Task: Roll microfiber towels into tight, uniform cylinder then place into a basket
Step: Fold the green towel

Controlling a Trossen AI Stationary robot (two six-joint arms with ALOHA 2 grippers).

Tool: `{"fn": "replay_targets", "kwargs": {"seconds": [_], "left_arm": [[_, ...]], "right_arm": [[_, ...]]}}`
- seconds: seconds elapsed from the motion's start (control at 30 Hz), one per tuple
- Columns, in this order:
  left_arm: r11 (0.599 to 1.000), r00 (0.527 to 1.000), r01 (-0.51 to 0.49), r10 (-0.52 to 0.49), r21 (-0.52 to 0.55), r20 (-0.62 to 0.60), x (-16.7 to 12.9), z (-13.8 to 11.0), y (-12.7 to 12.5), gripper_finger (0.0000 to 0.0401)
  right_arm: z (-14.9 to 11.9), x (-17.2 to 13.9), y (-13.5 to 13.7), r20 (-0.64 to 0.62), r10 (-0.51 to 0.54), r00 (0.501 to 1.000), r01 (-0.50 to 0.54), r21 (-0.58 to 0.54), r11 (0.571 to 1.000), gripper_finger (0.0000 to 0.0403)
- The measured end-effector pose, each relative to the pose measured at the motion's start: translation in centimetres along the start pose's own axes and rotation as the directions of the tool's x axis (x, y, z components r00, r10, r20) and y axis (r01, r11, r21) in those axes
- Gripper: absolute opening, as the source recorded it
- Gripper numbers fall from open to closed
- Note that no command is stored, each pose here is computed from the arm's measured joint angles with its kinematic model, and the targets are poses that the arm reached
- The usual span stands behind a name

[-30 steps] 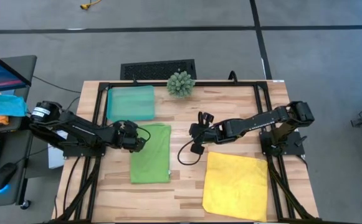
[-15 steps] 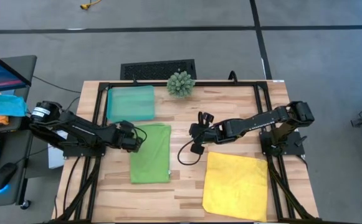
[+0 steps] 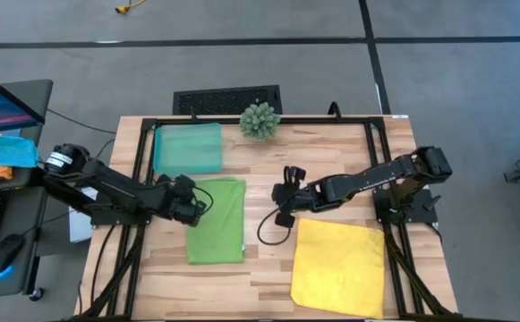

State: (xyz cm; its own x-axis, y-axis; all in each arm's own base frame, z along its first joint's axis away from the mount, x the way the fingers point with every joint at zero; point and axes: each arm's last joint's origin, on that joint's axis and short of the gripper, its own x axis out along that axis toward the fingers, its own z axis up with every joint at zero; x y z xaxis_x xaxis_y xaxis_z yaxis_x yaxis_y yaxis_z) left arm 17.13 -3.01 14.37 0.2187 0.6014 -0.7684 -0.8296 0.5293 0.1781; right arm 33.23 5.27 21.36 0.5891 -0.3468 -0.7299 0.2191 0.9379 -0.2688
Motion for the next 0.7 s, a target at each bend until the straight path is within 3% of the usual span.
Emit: {"fn": "replay_targets", "kwargs": {"seconds": [0.13,0.27,0.5,0.63,0.7], "left_arm": [[0.993,0.995,0.081,-0.086,0.081,0.057,-2.6,0.7,-1.6,0.0],[0.961,0.966,0.182,-0.215,0.207,0.146,-5.7,0.9,-3.4,0.0],[0.821,0.861,0.36,-0.475,0.443,0.182,-10.4,-1.0,-5.4,0.0],[0.749,0.812,0.415,-0.561,0.516,0.161,-11.7,-2.1,-5.8,0.0],[0.732,0.801,0.428,-0.579,0.53,0.152,-11.9,-2.2,-5.9,0.0]], "right_arm": [[0.2,-0.7,1.4,0.048,0.038,0.998,-0.035,-0.068,0.997,0.0062],[0.7,-1.5,3.0,0.138,0.087,0.987,-0.076,-0.085,0.993,0.0062],[0.9,-2.9,5.5,0.206,0.239,0.949,-0.211,-0.146,0.966,0.0062],[0.9,-3.2,6.1,0.218,0.3,0.929,-0.269,-0.16,0.95,0.0062],[1.0,-3.3,6.1,0.221,0.315,0.923,-0.284,-0.161,0.945,0.0062]]}}
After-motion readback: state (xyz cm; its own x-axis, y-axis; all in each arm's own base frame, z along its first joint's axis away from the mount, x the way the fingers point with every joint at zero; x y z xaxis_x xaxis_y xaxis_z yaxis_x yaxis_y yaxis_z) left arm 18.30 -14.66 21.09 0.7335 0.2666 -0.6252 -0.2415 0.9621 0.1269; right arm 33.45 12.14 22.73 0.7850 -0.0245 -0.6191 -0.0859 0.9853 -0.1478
